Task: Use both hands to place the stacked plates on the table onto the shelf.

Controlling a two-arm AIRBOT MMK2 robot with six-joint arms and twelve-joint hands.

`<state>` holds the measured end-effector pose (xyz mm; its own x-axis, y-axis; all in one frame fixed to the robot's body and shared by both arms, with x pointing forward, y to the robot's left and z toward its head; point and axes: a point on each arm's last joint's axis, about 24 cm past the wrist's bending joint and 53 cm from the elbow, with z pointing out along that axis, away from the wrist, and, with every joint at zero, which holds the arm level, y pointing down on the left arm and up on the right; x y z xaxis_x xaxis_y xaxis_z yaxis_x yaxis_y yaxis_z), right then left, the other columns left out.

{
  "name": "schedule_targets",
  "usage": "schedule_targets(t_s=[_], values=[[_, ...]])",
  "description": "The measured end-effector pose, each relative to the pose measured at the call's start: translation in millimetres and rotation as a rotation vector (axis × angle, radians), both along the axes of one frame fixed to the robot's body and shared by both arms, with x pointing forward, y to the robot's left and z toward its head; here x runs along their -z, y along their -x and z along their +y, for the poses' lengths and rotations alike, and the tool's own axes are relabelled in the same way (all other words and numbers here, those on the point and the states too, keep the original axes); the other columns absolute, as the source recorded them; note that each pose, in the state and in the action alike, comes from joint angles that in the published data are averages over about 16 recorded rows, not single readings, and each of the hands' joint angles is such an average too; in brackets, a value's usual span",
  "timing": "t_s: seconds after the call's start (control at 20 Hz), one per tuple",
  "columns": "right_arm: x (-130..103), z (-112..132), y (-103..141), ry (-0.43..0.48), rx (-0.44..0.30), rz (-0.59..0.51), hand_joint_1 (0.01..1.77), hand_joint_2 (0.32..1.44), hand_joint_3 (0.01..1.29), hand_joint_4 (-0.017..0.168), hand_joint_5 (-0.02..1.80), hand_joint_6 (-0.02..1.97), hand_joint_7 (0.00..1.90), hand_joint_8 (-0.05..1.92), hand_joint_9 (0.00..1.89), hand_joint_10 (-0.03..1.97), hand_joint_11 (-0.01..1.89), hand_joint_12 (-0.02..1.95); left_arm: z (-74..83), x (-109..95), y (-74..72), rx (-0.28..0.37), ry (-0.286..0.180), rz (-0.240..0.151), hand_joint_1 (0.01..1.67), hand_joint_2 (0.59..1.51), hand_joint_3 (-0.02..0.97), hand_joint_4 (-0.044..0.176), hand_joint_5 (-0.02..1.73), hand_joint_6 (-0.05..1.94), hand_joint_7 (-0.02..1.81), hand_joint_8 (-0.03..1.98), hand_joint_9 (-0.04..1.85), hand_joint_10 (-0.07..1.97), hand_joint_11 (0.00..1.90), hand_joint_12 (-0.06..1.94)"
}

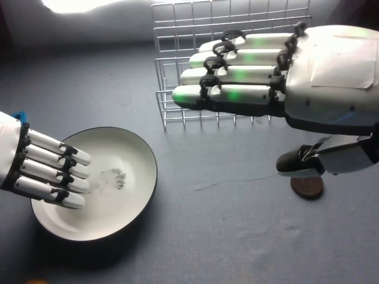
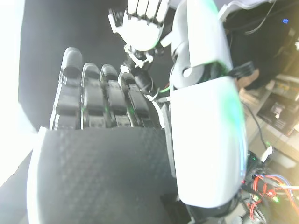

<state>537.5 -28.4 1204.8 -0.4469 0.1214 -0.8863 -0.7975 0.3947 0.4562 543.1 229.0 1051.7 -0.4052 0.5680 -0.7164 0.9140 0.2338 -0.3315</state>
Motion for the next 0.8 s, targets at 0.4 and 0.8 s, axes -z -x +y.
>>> schedule_targets(t_s=[0.4,0.8], values=[[1,1,1,0.015,-0.003,-0.025,1.19,0.97,0.01,0.000,0.02,0.02,0.02,0.01,0.01,0.01,0.02,0.15,15.0,17,-8.7,-0.036,-0.040,0.012,0.02,1.105,0.018,-0.006,0.02,-0.01,0.01,-0.01,0.02,0.01,0.01,-0.01],[5,1,2,0.034,-0.008,-0.046,1.18,0.99,0.01,0.001,0.02,0.02,0.02,0.01,0.01,0.01,0.02,0.16,24.9,27,-13.1,-0.050,-0.067,0.016,0.02,1.111,0.014,-0.006,0.02,-0.02,0.02,-0.01,0.02,0.01,0.01,-0.01]])
